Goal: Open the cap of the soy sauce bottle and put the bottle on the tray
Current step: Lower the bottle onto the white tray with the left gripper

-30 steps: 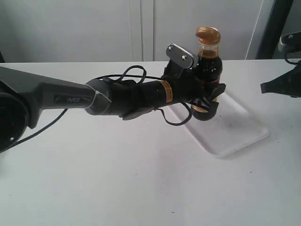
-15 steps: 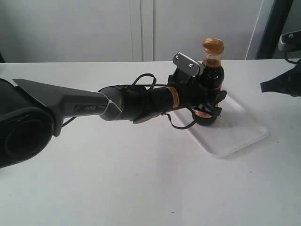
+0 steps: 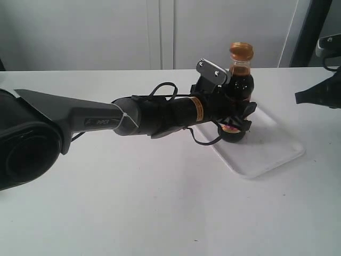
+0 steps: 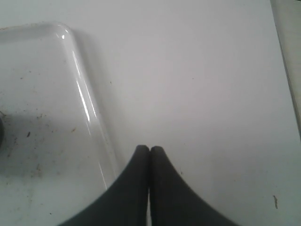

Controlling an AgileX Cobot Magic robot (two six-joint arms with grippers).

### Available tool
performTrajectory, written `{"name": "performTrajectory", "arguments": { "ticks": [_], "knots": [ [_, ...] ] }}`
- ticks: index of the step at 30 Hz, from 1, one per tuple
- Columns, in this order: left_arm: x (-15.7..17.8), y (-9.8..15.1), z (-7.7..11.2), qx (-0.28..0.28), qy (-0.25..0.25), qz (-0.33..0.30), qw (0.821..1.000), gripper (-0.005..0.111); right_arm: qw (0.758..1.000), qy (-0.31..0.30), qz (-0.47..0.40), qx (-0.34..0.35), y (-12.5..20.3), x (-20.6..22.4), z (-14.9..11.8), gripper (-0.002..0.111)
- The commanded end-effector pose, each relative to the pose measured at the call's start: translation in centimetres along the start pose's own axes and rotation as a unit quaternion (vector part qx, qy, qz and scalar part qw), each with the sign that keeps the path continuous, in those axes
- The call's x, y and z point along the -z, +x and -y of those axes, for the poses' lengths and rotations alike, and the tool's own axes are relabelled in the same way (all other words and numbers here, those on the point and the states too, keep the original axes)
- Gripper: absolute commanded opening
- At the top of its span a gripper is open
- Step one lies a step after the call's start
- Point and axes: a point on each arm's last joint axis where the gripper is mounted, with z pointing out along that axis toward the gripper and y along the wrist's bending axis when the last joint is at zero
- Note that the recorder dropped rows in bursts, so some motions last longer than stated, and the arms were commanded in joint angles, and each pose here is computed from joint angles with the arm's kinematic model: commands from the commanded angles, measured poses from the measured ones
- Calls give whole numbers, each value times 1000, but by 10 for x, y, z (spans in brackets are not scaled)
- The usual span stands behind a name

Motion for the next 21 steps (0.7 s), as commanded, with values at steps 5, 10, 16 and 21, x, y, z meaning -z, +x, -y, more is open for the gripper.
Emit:
{"name": "performTrajectory", "arguments": {
  "ticks": [5, 10, 16, 21],
  "knots": [
    [2, -19, 5, -9, 20, 35, 999, 77, 1000, 5, 8, -10, -1, -1, 3, 0],
    [3, -21, 5, -11, 20, 36, 999, 105, 1000, 5, 9, -14, -1, -1, 3, 0],
    [3, -23, 6, -9, 25, 44, 999, 105, 1000, 4, 9, -13, -2, -1, 2, 0],
    [6, -32, 6, -18, 21, 40, 999, 105, 1000, 5, 12, -13, -2, -1, 2, 0]
  ]
}}
